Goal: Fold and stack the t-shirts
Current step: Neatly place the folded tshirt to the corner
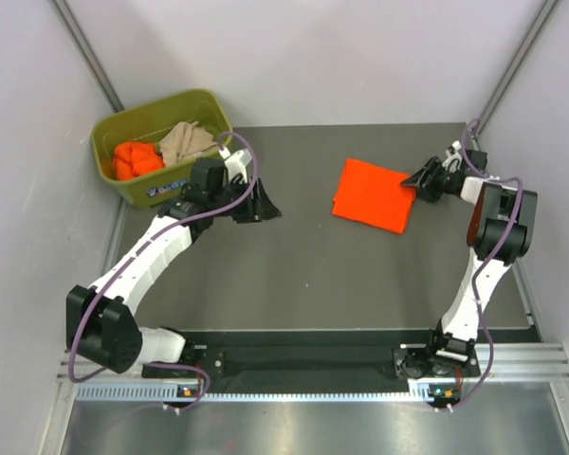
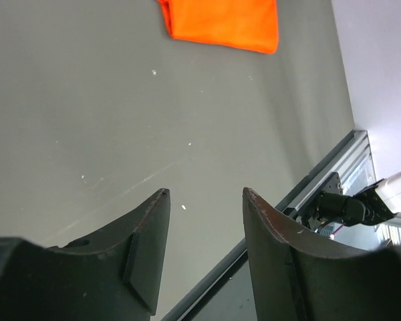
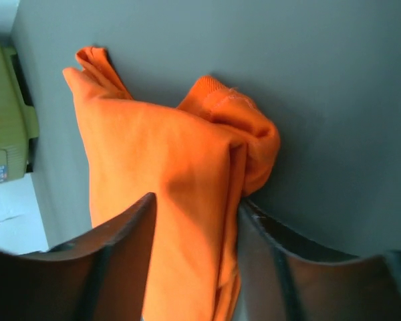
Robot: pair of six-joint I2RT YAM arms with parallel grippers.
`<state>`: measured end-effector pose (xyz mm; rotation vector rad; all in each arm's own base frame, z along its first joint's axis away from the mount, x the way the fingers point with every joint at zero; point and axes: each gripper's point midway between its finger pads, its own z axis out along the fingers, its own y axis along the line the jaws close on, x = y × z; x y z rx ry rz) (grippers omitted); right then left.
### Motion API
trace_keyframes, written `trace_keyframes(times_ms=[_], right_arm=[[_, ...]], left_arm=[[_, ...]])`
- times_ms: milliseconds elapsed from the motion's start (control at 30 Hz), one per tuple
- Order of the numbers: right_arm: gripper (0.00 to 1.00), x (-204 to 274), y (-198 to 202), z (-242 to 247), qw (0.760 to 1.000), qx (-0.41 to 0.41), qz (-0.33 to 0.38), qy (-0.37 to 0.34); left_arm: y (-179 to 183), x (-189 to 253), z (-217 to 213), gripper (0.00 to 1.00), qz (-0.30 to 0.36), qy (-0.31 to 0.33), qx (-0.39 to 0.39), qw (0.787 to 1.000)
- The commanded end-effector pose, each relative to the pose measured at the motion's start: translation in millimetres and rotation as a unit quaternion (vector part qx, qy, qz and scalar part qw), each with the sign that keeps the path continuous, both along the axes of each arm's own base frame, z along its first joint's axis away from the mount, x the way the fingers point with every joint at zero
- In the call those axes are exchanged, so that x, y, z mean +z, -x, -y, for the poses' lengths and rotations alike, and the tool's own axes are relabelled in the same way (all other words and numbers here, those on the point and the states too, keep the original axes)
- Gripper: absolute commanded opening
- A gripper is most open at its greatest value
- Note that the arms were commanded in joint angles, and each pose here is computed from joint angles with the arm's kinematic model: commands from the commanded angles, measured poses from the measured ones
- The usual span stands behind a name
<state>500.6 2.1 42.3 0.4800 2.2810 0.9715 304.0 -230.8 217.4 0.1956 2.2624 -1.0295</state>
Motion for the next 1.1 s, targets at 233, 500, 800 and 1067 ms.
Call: trace_keyframes(times_ms=[233,500,800,1067], right_arm=[[0.00,-35.4,-4.4,16.7,0.989,-0.022,-0.086,0.116],[0.00,27.3,-52.9,108.9,0.918,0.026,-0.055,0.393],[0.00,60.0,-115.1,187.0,0.844,-0.058,0.012,0.534],[0.00,62.9,-156.4,204.2,0.846,-0.162,0.066,0.504]], left_arm=[[-9.1,-2.1,-17.6,0.54,-0.021,-0.005,0.020,1.000],[5.0,-26.5,-25.9,0.54,-0.108,-0.028,0.028,0.993],[20.0,-56.7,-32.6,0.54,-0.181,-0.053,0.042,0.981],[9.5,-70.6,-31.4,0.54,-0.209,-0.058,0.062,0.974]])
